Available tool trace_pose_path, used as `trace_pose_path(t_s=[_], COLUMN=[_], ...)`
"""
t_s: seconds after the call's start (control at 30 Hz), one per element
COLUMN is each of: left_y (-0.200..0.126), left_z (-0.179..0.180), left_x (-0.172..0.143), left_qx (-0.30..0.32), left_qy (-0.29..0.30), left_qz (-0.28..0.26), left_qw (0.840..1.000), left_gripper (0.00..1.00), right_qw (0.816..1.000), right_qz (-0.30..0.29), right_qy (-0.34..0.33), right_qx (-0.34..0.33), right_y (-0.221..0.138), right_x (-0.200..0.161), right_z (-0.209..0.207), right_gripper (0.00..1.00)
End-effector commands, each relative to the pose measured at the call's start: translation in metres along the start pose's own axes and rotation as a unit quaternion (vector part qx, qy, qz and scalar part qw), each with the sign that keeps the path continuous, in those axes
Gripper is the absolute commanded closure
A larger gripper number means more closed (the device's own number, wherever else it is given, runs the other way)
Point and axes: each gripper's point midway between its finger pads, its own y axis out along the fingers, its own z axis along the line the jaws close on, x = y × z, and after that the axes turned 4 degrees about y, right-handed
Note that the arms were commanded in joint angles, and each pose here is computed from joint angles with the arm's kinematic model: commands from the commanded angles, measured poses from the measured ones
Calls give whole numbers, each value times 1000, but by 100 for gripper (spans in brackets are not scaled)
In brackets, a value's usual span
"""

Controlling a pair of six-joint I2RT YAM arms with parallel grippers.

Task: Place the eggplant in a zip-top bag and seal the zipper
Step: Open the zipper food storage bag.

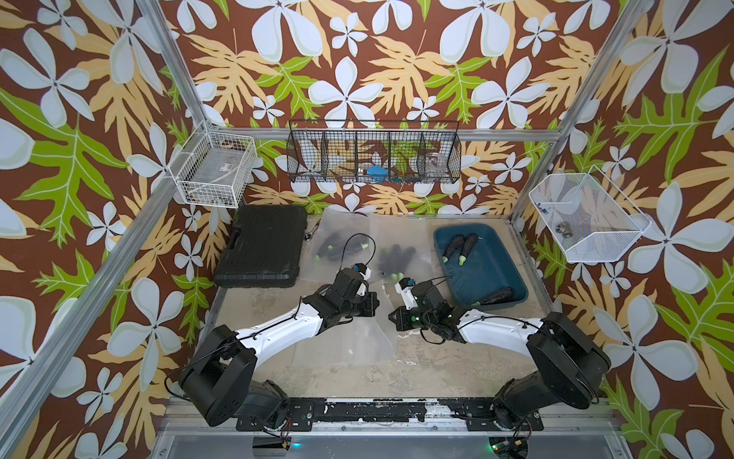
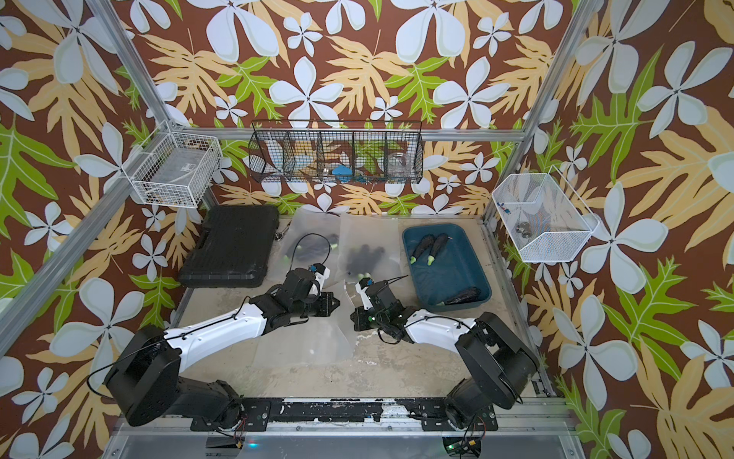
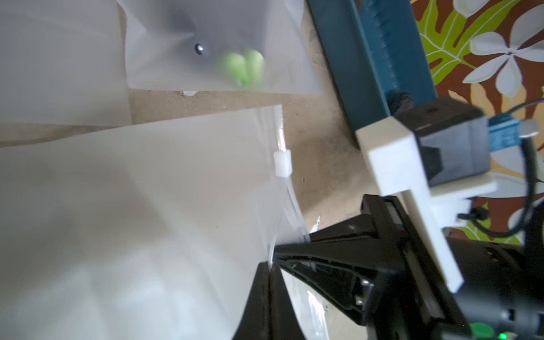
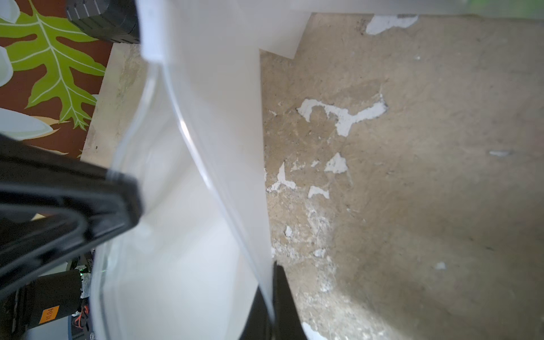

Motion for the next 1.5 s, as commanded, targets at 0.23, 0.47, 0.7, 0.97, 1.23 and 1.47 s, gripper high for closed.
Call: trace_pose_path(t_s=[0.23, 0.47, 0.7, 0.97, 1.23, 1.47], left_y=[13, 14, -1, -11, 12, 30], left_z=[4, 2, -2, -34, -10, 0], left_x=[-5, -21, -18, -5, -8, 1], left_qx=[32, 38, 40, -15, 42, 70], left_qy=[27, 29, 43, 70, 73, 81], left_qz=[16, 34, 30, 44, 56, 57], left_qw=[999, 998, 998, 996, 995, 993], left_gripper=[78, 66, 97, 100, 100, 100], right_qw=[998, 996, 996, 1000, 1000, 999], right_qz=[-30, -60, -54, -8, 12, -38], right_qy=[34, 67, 70, 14, 6, -18], right_qx=[35, 23, 0, -12, 6, -7], right_y=[-9, -14, -13, 9, 16, -44], right_x=[8, 17, 22, 17, 18, 55], right_z=[36, 31, 13, 2, 0, -3], right_gripper=[100, 100, 100, 98, 66, 52])
